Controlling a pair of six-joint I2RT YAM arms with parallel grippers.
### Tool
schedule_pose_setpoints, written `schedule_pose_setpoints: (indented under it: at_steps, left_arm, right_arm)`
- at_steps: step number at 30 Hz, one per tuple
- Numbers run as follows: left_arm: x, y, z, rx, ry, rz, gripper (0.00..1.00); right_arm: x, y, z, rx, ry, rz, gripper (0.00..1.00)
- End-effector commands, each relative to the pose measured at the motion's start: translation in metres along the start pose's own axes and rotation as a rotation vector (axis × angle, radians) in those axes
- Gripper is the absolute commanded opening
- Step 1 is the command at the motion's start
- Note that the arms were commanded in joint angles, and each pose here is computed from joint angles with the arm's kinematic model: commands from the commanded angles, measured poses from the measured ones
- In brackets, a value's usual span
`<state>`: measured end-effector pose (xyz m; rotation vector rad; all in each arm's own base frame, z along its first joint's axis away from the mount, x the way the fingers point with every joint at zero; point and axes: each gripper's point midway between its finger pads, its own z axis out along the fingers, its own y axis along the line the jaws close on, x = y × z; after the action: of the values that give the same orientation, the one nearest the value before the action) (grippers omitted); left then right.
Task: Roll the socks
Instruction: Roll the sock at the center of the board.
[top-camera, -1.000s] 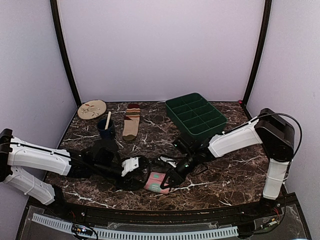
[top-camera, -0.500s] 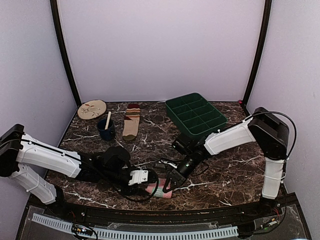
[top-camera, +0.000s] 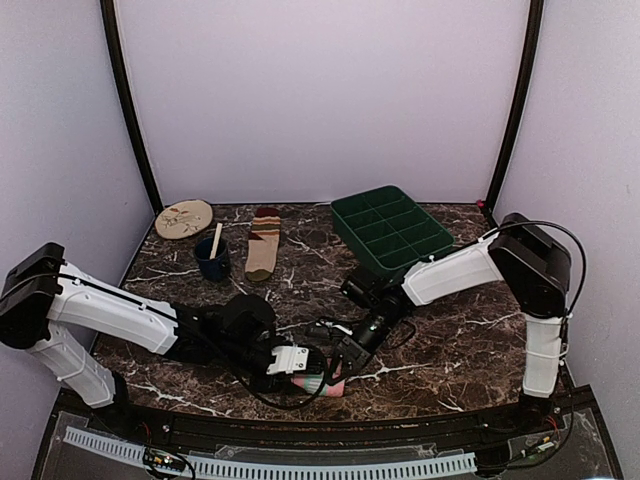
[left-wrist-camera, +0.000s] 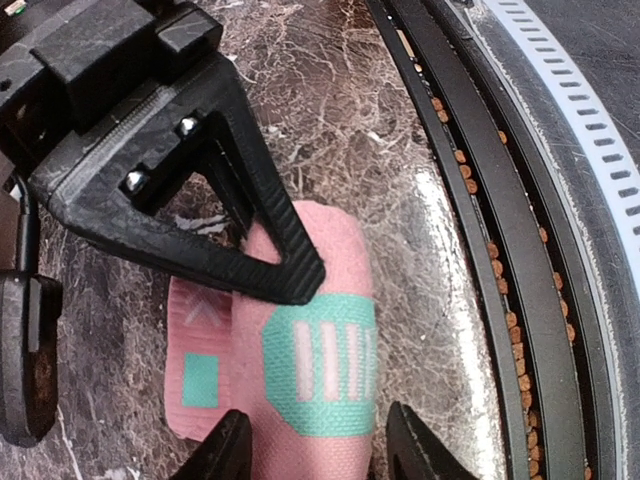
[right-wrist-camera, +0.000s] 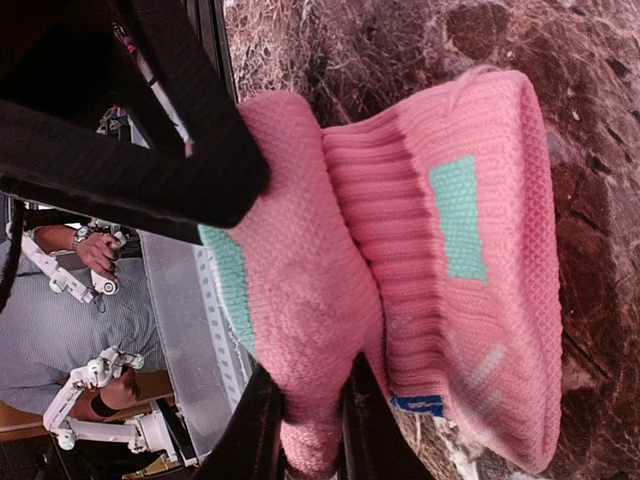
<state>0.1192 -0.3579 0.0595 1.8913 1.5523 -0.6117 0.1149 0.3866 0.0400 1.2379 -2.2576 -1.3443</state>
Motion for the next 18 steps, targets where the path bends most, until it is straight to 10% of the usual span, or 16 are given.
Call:
schedule_pose_setpoints:
  at_steps: [1,18]
  left_arm:
    - [-0.002,-0.010,0.004,0.056,0.006,0.014,0.48]
    - [0.017,-0.008,0.034,0.060,0.090,0.002,0.47]
  right_arm:
    - [0.027,-0.032,0.009,0.089,0.086,0.120,0.00]
    - [0.022,-0.031,0.012,0.065,0.077,0.120,0.00]
